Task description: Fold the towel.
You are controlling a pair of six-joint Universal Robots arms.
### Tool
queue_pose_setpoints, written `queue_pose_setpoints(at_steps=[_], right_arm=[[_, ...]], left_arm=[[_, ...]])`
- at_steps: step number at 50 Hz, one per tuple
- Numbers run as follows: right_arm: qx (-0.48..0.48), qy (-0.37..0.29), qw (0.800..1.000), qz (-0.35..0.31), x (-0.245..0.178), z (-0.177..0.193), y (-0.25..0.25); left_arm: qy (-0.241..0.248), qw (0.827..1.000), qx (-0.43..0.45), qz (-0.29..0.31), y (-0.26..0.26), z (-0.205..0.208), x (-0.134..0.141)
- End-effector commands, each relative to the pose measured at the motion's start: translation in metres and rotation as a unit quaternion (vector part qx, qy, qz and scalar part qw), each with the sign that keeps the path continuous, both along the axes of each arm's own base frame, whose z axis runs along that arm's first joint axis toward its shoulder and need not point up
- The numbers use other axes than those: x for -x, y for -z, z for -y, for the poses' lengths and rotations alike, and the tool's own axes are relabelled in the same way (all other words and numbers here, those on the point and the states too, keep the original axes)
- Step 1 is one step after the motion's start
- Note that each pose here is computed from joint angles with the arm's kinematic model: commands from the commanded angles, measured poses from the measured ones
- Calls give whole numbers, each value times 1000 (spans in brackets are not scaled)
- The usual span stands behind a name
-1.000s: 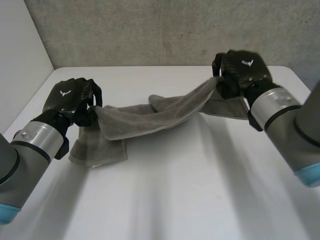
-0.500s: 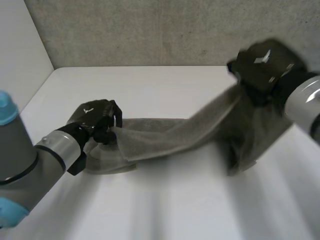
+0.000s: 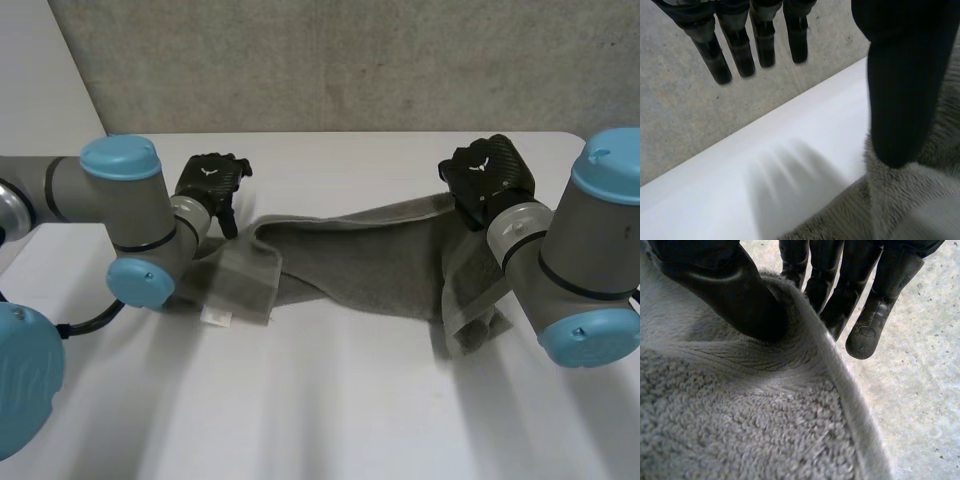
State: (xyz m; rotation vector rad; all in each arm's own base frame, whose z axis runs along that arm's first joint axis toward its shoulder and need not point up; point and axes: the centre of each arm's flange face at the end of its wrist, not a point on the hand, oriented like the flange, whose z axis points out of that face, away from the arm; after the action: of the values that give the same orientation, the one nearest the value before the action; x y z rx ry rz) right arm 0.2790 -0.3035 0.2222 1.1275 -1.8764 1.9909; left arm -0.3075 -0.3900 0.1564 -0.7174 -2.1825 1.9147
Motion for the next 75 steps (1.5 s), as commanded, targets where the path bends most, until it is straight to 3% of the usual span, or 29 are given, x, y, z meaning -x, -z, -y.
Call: queue_pose_setpoints(at_steps=[1, 12, 23, 27, 38, 58, 67, 75], right_arm=[[-20, -2, 1000, -10, 0, -1, 18], [-44, 5, 999, -21, 2, 2, 37], [-52, 6, 998, -26, 3, 1, 44], [-54, 6, 998, -27, 4, 1, 45], [-57, 7, 998, -29, 4, 0, 48], [-60, 7, 998, -30, 4, 0, 50], [-58, 8, 998, -29, 5, 1, 48], [-47, 21, 998, -25, 12, 8, 37]], left_arm=[[8, 999, -32, 11, 7, -21, -2], [20, 999, -37, 11, -24, -89, -20], [65, 995, -61, 50, 11, -137, -11], [88, 989, -55, 103, 30, -143, -6], [104, 982, 31, 153, 39, -129, 2], [107, 980, 40, 165, 56, -117, 10], [88, 982, 73, 148, 25, -111, 7], [42, 984, 117, 124, -22, -104, -14]])
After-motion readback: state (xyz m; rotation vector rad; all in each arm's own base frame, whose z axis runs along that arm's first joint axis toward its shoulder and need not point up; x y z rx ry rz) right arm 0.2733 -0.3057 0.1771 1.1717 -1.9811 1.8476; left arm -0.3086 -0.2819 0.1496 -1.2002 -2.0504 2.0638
